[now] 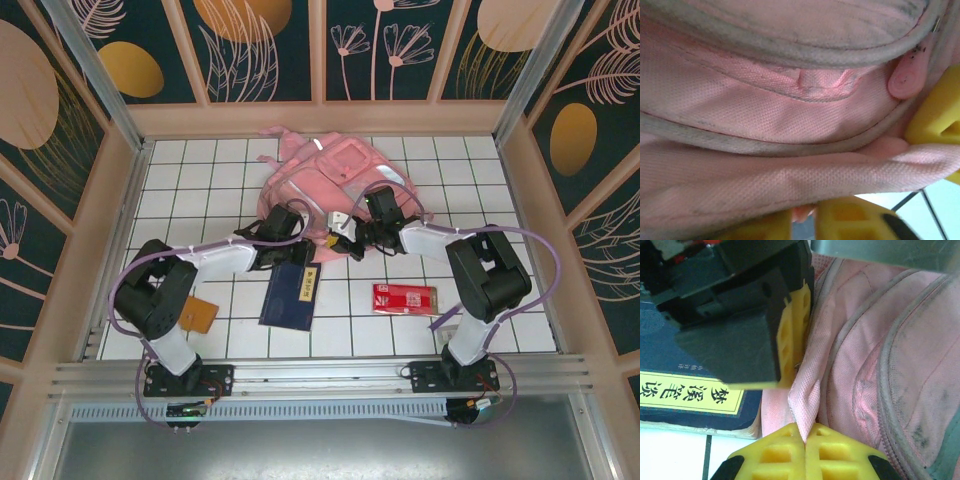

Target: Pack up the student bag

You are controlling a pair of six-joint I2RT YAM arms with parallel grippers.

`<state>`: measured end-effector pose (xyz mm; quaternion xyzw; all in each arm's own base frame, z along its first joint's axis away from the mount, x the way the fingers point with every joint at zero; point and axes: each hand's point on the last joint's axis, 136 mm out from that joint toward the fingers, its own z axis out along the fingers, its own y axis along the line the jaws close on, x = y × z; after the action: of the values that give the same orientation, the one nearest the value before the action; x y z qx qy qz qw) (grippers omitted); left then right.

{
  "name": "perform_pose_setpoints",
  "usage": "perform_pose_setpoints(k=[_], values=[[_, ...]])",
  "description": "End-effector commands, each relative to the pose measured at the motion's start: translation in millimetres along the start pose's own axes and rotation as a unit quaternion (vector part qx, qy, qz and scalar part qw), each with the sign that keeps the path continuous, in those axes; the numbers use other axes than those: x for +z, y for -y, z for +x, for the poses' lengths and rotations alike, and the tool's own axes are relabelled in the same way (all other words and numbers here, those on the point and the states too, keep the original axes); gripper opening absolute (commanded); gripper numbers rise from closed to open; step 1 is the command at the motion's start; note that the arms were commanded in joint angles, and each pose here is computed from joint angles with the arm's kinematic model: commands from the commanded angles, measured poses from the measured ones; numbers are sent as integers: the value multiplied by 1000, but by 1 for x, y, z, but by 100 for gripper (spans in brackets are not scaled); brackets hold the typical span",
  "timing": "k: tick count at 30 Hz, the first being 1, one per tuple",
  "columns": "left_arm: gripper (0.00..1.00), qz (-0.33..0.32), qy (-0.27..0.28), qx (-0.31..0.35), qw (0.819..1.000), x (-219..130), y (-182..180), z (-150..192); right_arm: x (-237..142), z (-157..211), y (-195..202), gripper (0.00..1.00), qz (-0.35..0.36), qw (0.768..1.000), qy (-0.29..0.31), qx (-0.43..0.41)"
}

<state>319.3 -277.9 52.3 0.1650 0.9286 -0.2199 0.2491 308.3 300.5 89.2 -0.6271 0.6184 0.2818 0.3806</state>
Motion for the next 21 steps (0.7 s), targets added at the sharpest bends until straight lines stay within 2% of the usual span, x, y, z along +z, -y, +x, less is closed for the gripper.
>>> perform_pose_setpoints(k=[1, 2, 8, 13, 16, 20, 21], values=[[4, -66, 18, 1, 998, -10, -22, -10, -15, -27, 3, 0, 7, 999, 39, -28], [0, -68, 22, 8, 997, -13, -22, -11, -16, -25, 3, 0, 9, 999, 35, -30], [0, -49, 38, 39, 997, -38, -17, -18, -27, -9, 4, 0, 22, 999, 6, -38], [0, -19, 65, 46, 997, -63, -32, -26, -42, 17, 8, 0, 48, 997, -37, -42], [0, -18, 78, 95, 992, -72, -37, -29, -54, 33, 9, 0, 62, 996, -56, -35], [0, 2, 86, 174, 981, -75, -28, -26, -62, 31, 7, 0, 75, 996, -38, -29], [0, 24, 85, 192, 977, -75, -20, -24, -63, 27, 8, 13, 81, 996, -34, -29]])
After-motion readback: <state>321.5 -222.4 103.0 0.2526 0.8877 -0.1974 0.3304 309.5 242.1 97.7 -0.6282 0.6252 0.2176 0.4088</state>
